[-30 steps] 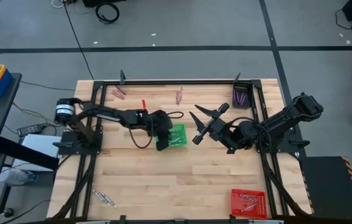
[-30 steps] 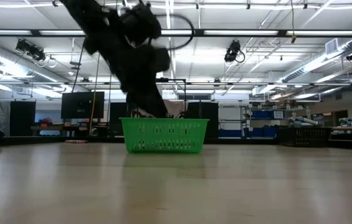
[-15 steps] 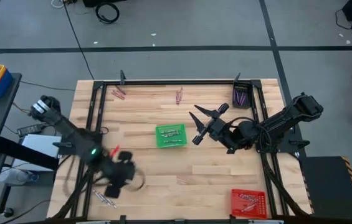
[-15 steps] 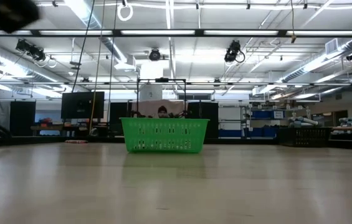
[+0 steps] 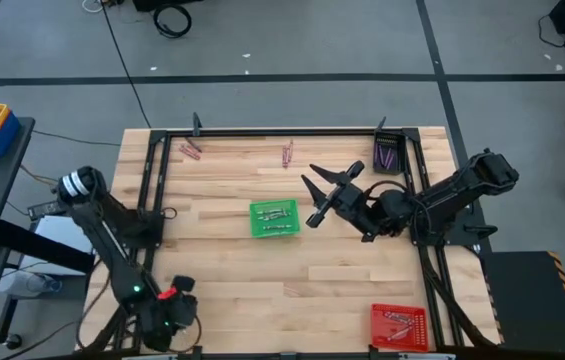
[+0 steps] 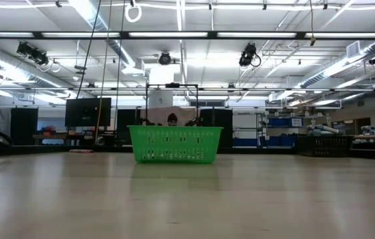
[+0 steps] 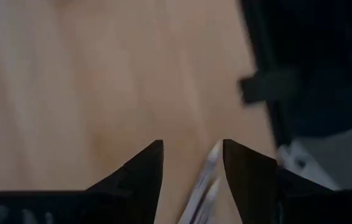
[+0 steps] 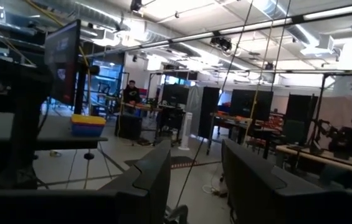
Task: Sort crayons
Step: Put the white crayon into the green basket
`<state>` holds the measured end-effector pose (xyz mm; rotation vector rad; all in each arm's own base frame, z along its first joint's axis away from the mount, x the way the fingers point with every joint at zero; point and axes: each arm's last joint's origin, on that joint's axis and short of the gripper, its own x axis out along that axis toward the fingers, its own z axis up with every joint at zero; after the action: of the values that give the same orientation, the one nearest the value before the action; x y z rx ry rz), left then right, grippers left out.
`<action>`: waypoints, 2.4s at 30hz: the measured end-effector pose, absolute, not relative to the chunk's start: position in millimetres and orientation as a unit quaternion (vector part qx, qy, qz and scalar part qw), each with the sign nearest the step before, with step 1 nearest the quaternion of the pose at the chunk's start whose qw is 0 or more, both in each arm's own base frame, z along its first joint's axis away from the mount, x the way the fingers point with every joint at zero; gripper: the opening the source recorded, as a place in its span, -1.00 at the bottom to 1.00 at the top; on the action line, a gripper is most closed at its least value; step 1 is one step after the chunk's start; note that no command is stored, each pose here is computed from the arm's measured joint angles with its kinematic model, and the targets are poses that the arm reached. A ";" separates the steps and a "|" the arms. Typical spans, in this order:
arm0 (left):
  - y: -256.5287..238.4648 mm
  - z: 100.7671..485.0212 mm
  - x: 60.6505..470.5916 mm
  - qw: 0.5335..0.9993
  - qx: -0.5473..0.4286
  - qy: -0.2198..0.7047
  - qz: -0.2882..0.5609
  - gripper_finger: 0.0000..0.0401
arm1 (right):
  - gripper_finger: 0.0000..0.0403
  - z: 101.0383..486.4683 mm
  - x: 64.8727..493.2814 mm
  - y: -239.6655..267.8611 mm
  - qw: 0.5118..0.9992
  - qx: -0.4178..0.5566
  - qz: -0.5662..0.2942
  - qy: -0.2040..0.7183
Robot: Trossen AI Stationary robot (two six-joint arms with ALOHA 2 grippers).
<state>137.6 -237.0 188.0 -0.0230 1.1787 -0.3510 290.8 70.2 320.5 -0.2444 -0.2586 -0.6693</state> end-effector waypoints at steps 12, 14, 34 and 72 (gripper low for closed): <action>-260.2 166.0 130.0 0.783 -0.016 0.583 -0.213 -0.09 | -0.27 319.5 295.9 52.2 0.922 -0.132 -0.342 -0.122; -259.3 165.1 126.8 0.776 0.001 0.591 -0.218 -0.09 | -0.27 319.9 297.6 46.0 0.923 -0.138 -0.337 -0.128; -261.5 136.7 130.5 0.760 0.069 0.615 -0.199 -0.13 | -0.27 313.5 309.8 -14.6 0.928 -0.066 -0.324 -0.173; -145.9 211.1 193.9 0.828 0.246 0.498 -0.077 -0.81 | -0.27 313.9 310.5 -4.3 0.938 -0.066 -0.291 -0.179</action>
<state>193.9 -145.9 211.1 0.5226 1.0584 -0.1640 310.5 -4.3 313.9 -0.1357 -0.3651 -0.5941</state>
